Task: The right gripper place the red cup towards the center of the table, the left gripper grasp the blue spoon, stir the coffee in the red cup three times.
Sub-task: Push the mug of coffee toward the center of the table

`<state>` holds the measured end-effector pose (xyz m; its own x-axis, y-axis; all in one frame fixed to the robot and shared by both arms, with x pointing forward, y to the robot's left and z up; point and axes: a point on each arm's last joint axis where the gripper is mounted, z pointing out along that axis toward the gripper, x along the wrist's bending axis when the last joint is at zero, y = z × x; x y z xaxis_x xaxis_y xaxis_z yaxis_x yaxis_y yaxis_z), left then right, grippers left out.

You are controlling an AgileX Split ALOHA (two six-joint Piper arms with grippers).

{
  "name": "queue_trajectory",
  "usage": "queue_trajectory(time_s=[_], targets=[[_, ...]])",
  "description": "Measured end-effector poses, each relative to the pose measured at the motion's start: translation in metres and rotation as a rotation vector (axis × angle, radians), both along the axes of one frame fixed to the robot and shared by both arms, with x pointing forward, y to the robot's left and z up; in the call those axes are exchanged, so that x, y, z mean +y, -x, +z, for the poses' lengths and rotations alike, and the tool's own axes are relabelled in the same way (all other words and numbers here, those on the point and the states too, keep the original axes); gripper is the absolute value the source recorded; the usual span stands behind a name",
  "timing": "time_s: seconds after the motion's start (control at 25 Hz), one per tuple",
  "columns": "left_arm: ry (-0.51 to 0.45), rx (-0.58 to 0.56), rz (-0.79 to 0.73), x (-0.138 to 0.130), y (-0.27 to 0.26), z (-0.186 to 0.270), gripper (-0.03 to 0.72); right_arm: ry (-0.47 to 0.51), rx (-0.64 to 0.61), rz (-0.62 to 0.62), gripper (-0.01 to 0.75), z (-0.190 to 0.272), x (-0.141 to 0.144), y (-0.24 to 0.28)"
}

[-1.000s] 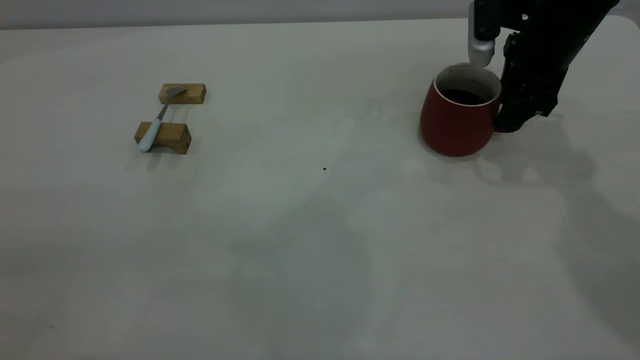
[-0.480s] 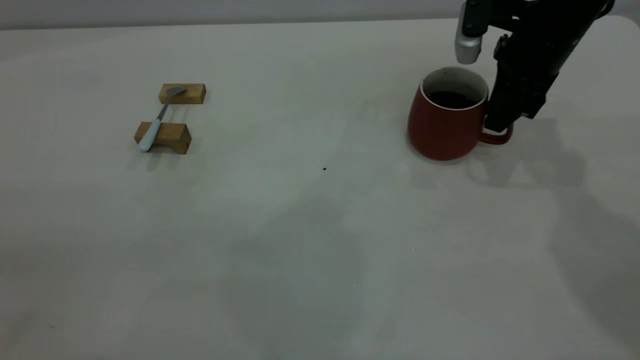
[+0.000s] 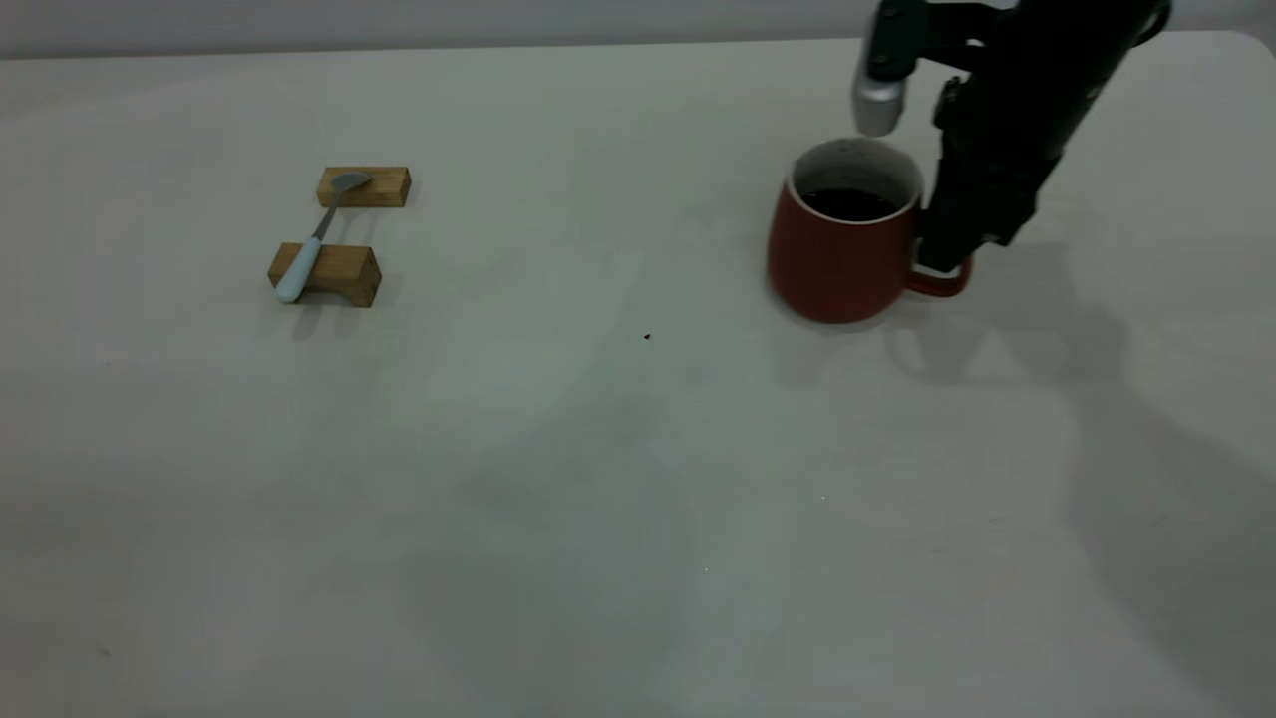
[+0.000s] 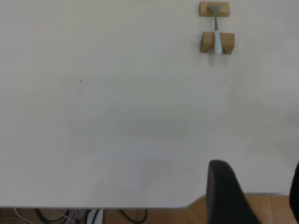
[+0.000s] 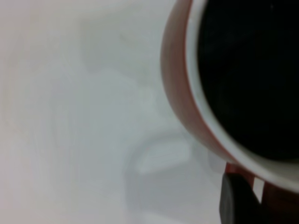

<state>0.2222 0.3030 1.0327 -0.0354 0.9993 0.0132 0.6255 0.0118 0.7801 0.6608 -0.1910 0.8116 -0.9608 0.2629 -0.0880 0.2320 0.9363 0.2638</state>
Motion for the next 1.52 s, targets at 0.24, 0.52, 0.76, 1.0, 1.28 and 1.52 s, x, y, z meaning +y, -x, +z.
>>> queue_trajectory(time_s=[0.24,0.52,0.76,1.0,1.28,1.52], targets=[[0.0,0.0,0.0,0.0,0.0,0.0,0.411,-0.012,-0.026,-0.002,0.22,-0.001,0.032,0.006],[0.0,0.0,0.0,0.0,0.0,0.0,0.411,-0.032,-0.067,-0.002,0.22,0.0,0.07,0.014],[0.0,0.0,0.0,0.0,0.0,0.0,0.411,-0.057,-0.086,-0.018,0.22,0.0,0.092,0.021],[0.0,0.0,0.0,0.0,0.0,0.0,0.411,-0.086,-0.095,-0.048,0.251,0.001,0.099,0.022],[0.0,0.0,0.0,0.0,0.0,0.0,0.411,-0.101,-0.089,-0.074,0.513,0.001,0.1,0.022],[0.0,0.0,0.0,0.0,0.0,0.0,0.411,-0.087,-0.054,-0.037,0.703,0.016,0.1,0.027]])
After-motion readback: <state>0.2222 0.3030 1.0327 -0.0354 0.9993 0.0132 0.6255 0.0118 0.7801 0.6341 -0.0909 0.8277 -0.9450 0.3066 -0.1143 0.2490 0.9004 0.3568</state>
